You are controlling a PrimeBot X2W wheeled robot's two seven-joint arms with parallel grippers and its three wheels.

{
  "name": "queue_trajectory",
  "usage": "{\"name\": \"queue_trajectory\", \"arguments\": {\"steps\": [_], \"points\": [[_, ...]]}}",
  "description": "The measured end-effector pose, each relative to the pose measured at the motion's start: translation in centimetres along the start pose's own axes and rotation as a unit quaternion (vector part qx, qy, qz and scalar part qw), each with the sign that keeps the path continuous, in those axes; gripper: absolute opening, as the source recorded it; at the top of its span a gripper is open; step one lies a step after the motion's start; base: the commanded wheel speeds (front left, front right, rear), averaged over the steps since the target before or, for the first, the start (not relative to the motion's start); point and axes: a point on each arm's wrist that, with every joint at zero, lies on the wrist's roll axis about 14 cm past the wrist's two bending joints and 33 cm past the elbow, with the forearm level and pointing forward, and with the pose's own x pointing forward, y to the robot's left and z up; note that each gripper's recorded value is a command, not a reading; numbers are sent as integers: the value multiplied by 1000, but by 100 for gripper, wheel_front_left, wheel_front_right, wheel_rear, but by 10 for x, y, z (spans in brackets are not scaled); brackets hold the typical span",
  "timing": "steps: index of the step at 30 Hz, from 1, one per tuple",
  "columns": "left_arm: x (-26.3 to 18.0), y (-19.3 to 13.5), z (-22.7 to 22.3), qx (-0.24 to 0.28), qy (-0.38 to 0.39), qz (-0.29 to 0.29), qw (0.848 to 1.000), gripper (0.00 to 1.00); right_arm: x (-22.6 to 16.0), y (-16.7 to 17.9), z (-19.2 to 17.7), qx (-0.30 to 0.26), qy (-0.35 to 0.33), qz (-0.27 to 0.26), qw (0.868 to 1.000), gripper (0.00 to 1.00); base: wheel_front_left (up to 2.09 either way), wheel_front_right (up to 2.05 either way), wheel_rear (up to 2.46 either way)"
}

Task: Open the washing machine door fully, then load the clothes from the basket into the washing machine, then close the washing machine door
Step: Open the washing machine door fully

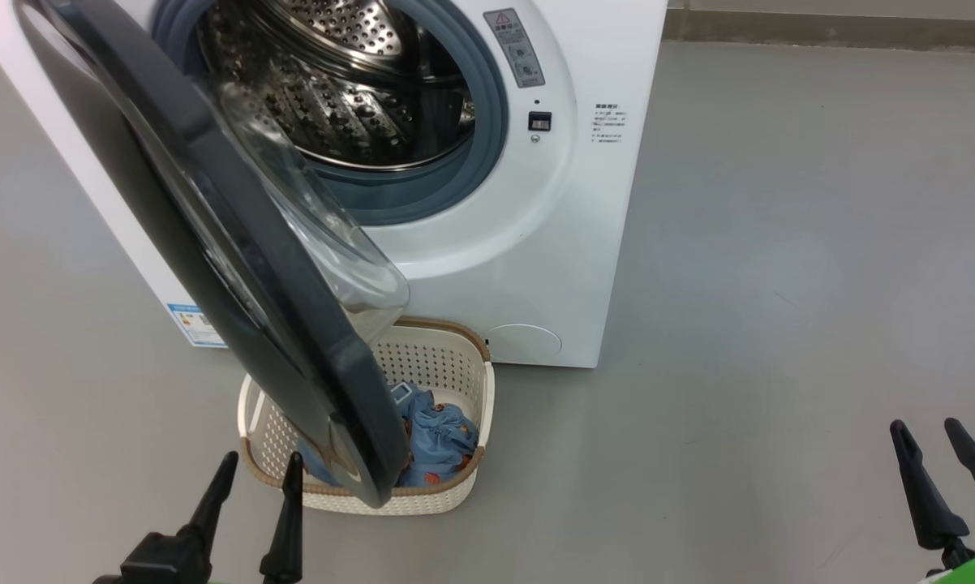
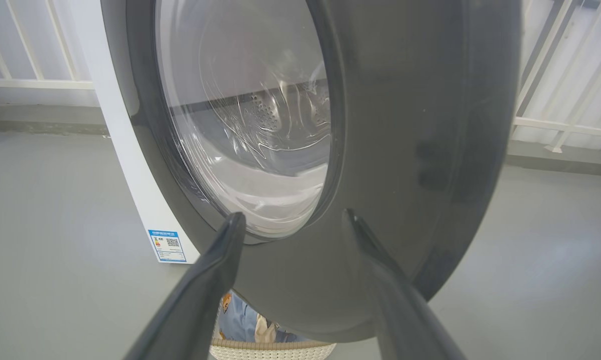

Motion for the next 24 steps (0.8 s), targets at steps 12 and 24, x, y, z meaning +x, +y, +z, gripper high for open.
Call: {"name": "queue_trajectory", "arguments": {"steps": [12, 24], "points": [[-2, 5, 1, -2, -2, 9, 1000, 100, -26, 5, -32, -35, 31, -18, 999, 100, 0, 0, 0], [0, 6, 2, -12, -5, 10, 1000, 0, -30, 3, -38, -33, 37, -28, 998, 100, 0, 0, 0]]}}
